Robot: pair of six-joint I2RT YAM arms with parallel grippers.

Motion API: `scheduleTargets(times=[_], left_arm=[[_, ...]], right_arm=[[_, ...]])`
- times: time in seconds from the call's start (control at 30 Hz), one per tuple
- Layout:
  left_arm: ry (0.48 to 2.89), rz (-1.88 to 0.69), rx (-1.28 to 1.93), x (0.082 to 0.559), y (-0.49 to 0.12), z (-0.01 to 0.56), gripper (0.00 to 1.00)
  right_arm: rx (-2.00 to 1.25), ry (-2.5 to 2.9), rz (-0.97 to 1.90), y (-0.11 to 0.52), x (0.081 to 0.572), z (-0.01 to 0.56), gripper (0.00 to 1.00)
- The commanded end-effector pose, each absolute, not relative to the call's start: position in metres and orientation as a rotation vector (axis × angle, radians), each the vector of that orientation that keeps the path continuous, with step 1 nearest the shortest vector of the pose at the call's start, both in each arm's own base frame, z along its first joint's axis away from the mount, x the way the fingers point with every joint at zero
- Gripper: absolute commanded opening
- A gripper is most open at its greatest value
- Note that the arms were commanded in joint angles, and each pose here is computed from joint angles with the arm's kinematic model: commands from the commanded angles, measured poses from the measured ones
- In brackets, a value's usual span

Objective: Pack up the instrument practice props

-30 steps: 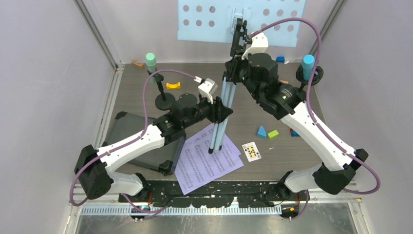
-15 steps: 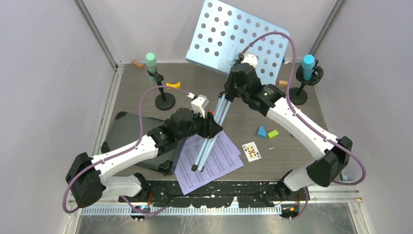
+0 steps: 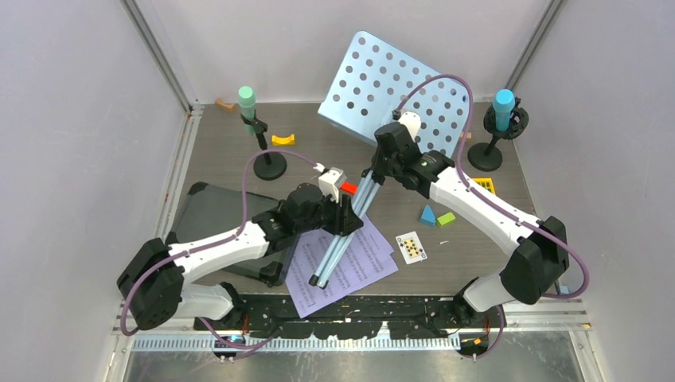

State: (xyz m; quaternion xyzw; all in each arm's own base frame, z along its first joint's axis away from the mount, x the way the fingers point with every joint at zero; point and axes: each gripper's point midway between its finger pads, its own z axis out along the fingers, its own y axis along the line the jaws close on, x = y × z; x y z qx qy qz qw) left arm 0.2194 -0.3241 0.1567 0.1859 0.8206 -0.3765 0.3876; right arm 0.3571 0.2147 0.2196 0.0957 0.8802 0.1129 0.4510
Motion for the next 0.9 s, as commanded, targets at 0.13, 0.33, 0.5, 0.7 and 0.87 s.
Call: scheduleTargets(times=[0.13, 0.33, 0.5, 0.7, 0.87], left_arm=[[2.075, -0.973, 0.461, 0.242, -0.321, 0.144, 0.00], [2.160, -1.009, 0.458, 0.246, -0.320, 0.120, 0.00], [2.214, -0.977, 0.423, 0.251, -0.315, 0.107, 0.00], [2.307, -0.913, 0.346, 0.259, -0.299, 0.086, 0.00], [2.381, -0.859, 0.299, 0.269, -0.288, 0.070, 0.00]], right_arm=[[0.382, 1.923, 0.258, 0.190, 0.403, 0.271, 0.00], [0.425, 1.968, 0.211, 0.186, 0.411, 0.236, 0.00], [0.425, 2.017, 0.194, 0.190, 0.422, 0.212, 0.00], [0.391, 2.087, 0.171, 0.202, 0.435, 0.182, 0.00], [0.372, 2.131, 0.155, 0.212, 0.448, 0.159, 0.00]])
